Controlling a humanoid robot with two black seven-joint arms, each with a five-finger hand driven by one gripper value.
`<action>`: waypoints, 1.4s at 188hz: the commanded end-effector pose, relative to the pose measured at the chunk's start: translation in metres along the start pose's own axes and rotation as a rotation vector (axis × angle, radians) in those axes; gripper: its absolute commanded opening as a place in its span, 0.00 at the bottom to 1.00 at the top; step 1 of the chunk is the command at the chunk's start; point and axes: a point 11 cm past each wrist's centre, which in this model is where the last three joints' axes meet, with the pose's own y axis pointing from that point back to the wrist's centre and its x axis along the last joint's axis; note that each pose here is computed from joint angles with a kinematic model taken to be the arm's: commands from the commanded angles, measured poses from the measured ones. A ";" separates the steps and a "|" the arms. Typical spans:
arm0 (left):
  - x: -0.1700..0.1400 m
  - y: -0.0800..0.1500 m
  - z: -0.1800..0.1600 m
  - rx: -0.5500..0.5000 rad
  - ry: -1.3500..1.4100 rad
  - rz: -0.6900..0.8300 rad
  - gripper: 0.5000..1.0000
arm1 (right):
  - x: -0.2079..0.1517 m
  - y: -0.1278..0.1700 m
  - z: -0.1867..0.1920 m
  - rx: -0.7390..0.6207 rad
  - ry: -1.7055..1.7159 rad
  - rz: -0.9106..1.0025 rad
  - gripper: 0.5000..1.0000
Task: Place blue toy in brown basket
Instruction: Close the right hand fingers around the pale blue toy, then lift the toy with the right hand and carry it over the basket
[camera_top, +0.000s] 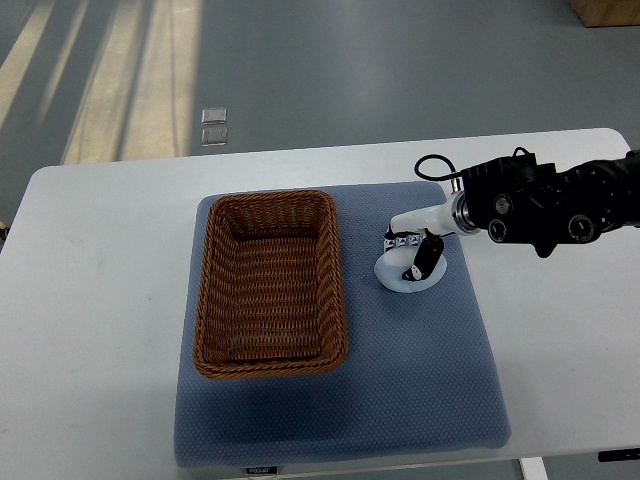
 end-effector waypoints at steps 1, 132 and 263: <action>0.000 0.000 0.000 0.000 0.001 0.000 1.00 | 0.005 0.003 0.002 -0.003 -0.003 0.008 0.00; 0.000 0.000 0.000 0.000 0.000 0.000 1.00 | 0.112 0.057 -0.065 0.128 0.044 0.224 0.00; 0.000 0.000 0.000 0.000 0.000 0.000 1.00 | 0.033 -0.024 -0.141 0.267 0.051 0.057 0.00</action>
